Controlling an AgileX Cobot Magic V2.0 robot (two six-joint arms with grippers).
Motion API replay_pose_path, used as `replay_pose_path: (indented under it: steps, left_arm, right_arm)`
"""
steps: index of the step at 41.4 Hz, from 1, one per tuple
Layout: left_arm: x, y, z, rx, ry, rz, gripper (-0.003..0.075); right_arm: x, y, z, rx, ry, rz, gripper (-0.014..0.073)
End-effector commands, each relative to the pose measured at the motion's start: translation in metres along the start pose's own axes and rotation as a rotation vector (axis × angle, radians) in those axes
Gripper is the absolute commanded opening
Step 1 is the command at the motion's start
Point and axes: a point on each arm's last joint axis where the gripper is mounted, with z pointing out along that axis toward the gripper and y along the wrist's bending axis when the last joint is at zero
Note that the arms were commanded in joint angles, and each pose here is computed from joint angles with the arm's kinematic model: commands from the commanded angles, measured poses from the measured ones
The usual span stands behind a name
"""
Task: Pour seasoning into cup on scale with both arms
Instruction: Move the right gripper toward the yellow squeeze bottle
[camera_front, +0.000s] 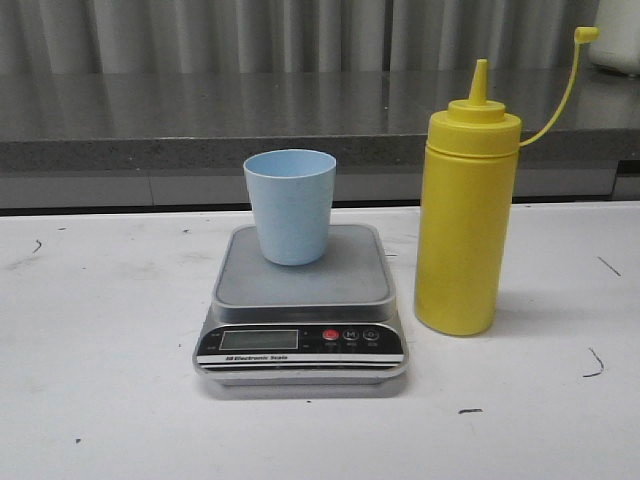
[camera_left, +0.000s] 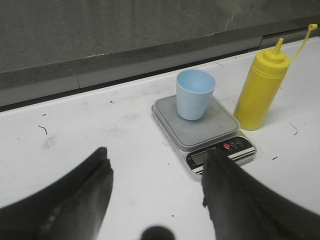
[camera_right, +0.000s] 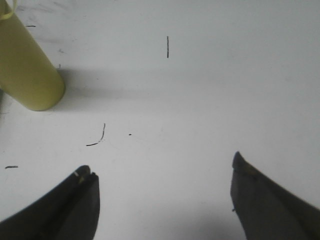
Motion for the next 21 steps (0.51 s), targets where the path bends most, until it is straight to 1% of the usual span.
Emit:
replay_pose_path:
  steps: [1,9,12,17,21]
  left_arm:
    - [-0.012,-0.001,-0.003,0.004,-0.084,-0.013,0.0400]
    - [-0.012,-0.001,-0.003,0.004,-0.084,-0.013,0.0400]
    - [-0.012,-0.001,-0.003,0.004,-0.084,-0.013,0.0400]
    - [-0.012,-0.001,-0.003,0.004,-0.084,-0.013,0.0400]
    - [-0.012,-0.001,-0.003,0.004,-0.084,-0.013,0.0400]
  right_arm:
    - [-0.014,0.008,-0.001,-0.044,-0.090,-0.059,0.0566]
    - [-0.014,0.031,0.008,-0.155,-0.061,-0.176,0.0602]
    - [-0.015,0.039,0.013,-0.196,-0.053,-0.196,0.0602]
    - [-0.017,0.055,0.021,-0.273,-0.060,-0.197,0.0600]
    - [-0.018,0.068,0.032,-0.319,-0.114,-0.211,0.0596]
